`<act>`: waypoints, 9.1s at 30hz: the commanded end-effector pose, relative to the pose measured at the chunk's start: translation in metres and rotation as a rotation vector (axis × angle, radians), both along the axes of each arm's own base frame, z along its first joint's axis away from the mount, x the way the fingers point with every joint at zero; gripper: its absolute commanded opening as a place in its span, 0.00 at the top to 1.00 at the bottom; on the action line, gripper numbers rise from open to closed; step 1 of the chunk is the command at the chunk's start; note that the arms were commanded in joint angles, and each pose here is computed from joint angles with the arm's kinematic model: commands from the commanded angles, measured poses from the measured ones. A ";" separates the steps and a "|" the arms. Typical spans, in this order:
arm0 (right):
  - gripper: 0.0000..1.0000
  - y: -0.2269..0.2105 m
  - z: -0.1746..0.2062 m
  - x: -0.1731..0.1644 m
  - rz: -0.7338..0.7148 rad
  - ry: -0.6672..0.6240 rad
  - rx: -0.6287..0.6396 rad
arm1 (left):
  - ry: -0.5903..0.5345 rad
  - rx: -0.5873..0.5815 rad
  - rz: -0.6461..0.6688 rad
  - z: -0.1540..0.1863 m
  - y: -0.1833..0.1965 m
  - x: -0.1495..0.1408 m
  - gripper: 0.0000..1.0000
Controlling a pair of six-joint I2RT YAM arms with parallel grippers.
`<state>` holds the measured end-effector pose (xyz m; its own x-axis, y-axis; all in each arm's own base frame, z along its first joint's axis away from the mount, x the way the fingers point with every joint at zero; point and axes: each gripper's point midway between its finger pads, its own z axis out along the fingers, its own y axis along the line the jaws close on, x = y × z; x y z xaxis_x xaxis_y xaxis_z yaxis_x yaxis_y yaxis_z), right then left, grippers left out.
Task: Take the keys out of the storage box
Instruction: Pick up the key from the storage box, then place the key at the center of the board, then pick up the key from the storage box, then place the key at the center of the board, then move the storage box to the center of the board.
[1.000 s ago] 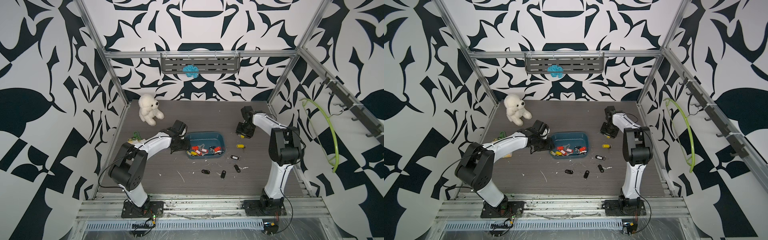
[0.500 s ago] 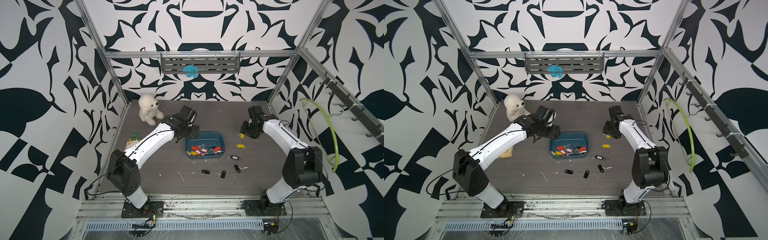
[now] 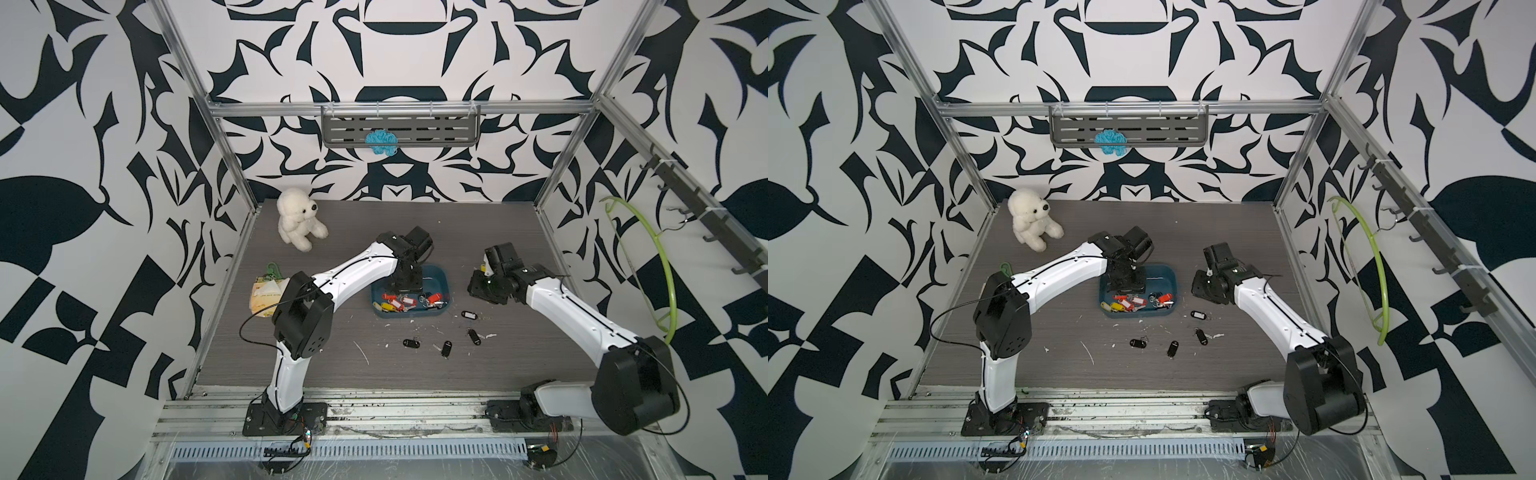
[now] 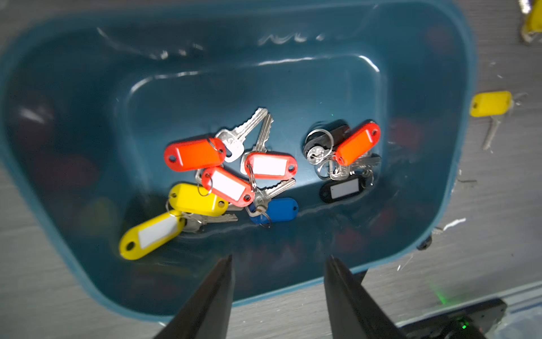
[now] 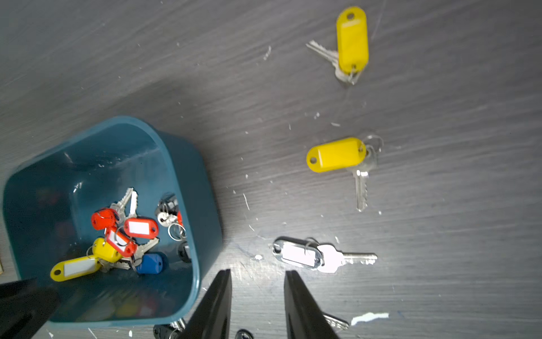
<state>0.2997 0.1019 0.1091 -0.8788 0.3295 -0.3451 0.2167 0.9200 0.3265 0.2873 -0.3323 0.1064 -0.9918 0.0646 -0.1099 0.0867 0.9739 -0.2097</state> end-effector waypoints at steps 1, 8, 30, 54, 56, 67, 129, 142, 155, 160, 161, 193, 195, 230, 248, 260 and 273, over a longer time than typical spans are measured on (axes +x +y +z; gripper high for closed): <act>0.65 0.007 0.011 0.009 0.012 -0.065 0.043 | 0.063 0.016 0.078 -0.007 -0.001 -0.007 0.44; 0.60 0.020 0.013 0.008 0.087 -0.061 0.086 | 0.126 0.038 0.142 -0.027 0.007 0.003 0.45; 0.56 0.032 0.000 0.007 0.150 -0.019 0.122 | 0.181 0.061 0.239 -0.067 0.036 0.039 0.46; 0.58 0.033 -0.008 0.006 0.157 0.002 0.127 | 0.118 0.156 0.199 -0.078 0.035 0.055 0.52; 0.59 0.033 -0.008 0.006 0.158 0.002 0.125 | 0.118 0.159 0.195 -0.080 0.035 0.054 0.53; 0.60 0.034 -0.009 0.005 0.162 0.008 0.127 | 0.122 0.172 0.181 -0.085 0.034 0.052 0.59; 0.64 0.070 0.024 0.008 0.223 -0.038 0.096 | 0.028 0.090 0.380 0.027 0.193 -0.038 1.00; 0.59 0.085 0.033 0.015 0.267 -0.030 0.066 | 0.106 0.104 0.365 -0.033 0.184 -0.036 0.76; 0.58 0.120 0.022 0.032 0.343 0.057 0.033 | 0.075 0.110 0.348 -0.037 0.181 -0.024 0.32; 0.58 0.131 -0.008 0.036 0.357 0.175 0.020 | -0.008 0.075 0.338 -0.016 0.177 -0.007 0.31; 0.58 0.133 -0.015 0.037 0.357 0.194 0.020 | -0.019 0.072 0.336 -0.012 0.176 -0.005 0.31; 1.00 0.137 -0.058 0.044 0.372 0.289 -0.163 | -0.010 -0.019 0.333 -0.012 0.159 0.000 0.35; 1.00 0.139 -0.046 0.047 0.366 0.260 -0.146 | -0.013 -0.022 0.333 -0.010 0.158 0.000 0.36; 1.00 -0.105 0.013 0.001 -0.289 0.201 -0.251 | -0.201 -0.075 0.030 0.065 0.065 0.032 0.39; 0.39 -0.136 -0.041 -0.004 -0.453 0.260 -0.231 | -0.051 -0.116 -0.246 -0.008 -0.014 0.034 0.40; 0.39 -0.130 -0.030 0.015 -0.419 0.213 -0.196 | 0.016 0.044 -0.232 -0.045 0.007 0.034 0.42; 0.43 -0.118 -0.035 0.014 -0.380 0.222 -0.136 | 0.142 0.077 -0.144 -0.073 0.016 0.016 0.48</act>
